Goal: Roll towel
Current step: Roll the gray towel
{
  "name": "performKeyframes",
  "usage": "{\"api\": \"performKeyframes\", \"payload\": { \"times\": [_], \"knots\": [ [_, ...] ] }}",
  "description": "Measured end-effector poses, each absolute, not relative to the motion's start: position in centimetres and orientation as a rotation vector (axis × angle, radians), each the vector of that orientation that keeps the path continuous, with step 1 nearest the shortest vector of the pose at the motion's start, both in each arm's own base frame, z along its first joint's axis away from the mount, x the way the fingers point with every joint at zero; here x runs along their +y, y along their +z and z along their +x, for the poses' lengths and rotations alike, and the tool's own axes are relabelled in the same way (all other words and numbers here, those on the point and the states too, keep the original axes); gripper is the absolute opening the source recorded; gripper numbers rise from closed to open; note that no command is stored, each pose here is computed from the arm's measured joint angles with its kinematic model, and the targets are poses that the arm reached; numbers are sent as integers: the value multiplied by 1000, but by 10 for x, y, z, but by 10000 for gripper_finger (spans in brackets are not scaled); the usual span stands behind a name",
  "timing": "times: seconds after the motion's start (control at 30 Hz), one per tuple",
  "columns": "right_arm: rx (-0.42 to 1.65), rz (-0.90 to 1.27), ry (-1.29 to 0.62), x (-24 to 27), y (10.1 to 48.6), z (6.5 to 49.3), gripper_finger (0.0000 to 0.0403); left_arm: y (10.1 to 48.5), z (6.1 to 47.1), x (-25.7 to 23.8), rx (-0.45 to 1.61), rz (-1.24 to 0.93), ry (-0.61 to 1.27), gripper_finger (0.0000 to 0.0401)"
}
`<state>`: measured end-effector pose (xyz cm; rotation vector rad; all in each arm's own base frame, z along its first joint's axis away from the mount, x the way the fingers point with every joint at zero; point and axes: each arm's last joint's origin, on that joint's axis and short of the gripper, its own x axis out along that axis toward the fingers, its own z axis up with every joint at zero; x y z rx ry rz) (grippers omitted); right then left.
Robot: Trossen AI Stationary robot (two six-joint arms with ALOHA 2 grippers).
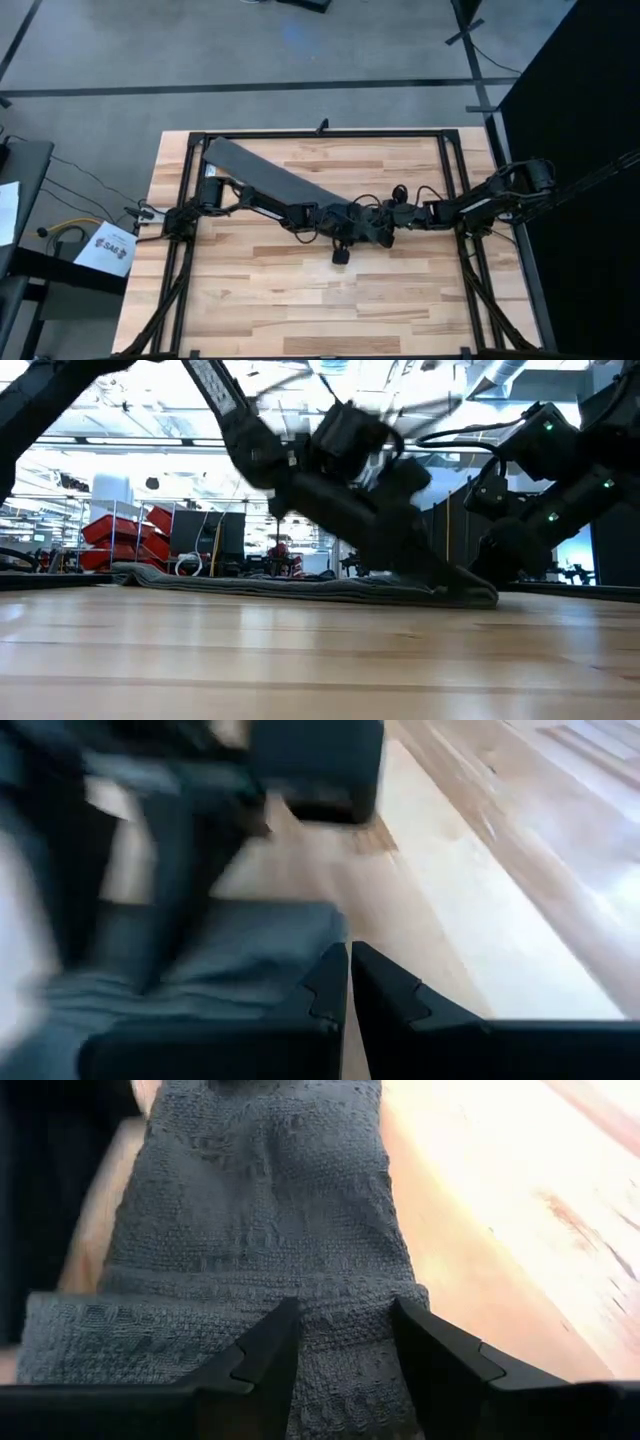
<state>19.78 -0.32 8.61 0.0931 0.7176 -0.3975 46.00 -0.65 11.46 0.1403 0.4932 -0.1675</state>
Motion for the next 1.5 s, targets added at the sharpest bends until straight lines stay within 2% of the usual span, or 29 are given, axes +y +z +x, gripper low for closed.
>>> {"api": "performKeyframes", "payload": {
  "times": [0.13,0.23,0.33,0.43,0.53,0.63,0.9,1.23,1.5],
  "knots": [
    [726,82,-390,2,85,197,152,152,449,5,558,229,-12,6],
    [728,88,-385,6,85,196,152,164,438,17,620,270,123,6],
    [739,89,-372,10,84,195,152,161,428,33,678,235,192,6],
    [752,95,-359,15,85,193,152,138,419,45,776,193,231,6],
    [774,108,-347,19,88,188,152,118,415,46,821,171,235,6],
    [806,119,-341,22,93,180,152,115,417,43,809,157,234,6],
    [868,139,-338,24,106,159,152,125,425,24,716,157,200,6],
    [886,122,-345,23,111,153,152,138,435,21,598,126,205,6],
    [903,126,-366,22,111,151,152,122,424,21,747,61,217,6]
  ]
}}
